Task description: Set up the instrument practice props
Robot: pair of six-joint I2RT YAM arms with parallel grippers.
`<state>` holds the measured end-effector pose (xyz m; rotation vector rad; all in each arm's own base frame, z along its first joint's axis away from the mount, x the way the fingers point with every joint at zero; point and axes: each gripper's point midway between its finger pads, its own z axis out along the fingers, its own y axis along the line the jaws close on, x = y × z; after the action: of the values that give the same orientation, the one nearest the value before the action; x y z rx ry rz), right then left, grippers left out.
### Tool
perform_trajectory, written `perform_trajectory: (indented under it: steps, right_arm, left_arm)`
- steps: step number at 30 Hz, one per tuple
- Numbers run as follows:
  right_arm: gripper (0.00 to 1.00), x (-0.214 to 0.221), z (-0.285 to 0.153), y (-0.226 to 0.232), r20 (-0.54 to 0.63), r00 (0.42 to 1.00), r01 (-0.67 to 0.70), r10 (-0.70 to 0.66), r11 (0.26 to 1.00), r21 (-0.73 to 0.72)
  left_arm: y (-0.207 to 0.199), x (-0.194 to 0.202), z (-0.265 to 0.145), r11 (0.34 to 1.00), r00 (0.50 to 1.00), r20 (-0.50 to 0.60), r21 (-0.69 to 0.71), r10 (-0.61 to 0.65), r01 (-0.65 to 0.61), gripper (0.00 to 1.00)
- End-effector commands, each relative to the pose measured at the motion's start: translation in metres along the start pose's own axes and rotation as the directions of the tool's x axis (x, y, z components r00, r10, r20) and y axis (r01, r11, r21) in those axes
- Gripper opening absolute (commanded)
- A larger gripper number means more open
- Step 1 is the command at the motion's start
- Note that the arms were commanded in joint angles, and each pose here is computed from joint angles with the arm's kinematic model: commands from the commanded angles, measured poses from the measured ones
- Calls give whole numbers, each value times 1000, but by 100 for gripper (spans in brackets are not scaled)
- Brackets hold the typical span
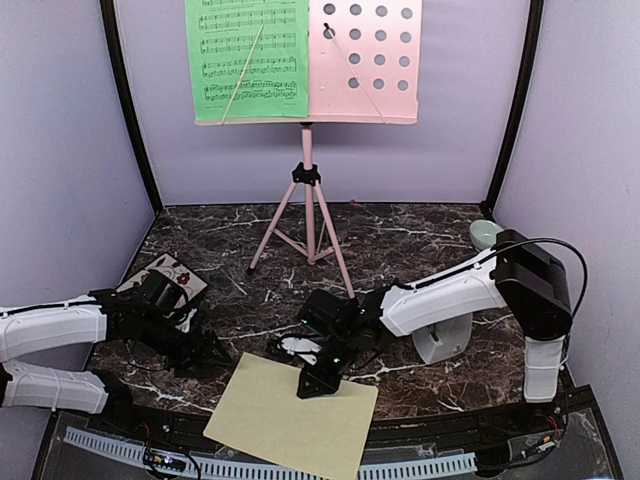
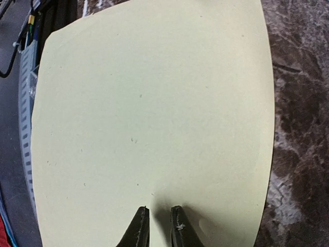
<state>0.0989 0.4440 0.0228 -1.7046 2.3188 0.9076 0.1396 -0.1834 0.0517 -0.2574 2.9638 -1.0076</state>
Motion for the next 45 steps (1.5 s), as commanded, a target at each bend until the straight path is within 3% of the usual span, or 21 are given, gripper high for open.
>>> perform_trajectory:
  steps: [1,13,27,37,41,45]
  right_arm:
    - [17,0,5,-33,-26,999,-35,38,993,110]
    - [16,-8,-29,-117,22,989,-146,146,947,286]
    - [16,-16,-12,-114,32,984,-181,178,961,211]
    - [15,-21,-6,-115,33,984,-177,174,965,192]
    - [15,-25,-6,-114,43,984,-178,173,966,185]
    - [16,-26,-7,-114,46,983,-181,176,965,187]
  left_arm:
    - [2,1,2,1000,1000,-1,-3,-5,5,72]
    - [2,-8,9,1000,1000,4,-26,-1,1,71]
    - [-30,-32,50,995,999,-34,95,32,-29,72]
    - [-94,-69,36,936,978,152,298,146,-186,72]
    - [-97,-81,34,939,971,204,290,126,-183,74]
    - [-74,-86,45,978,981,191,194,42,-79,75]
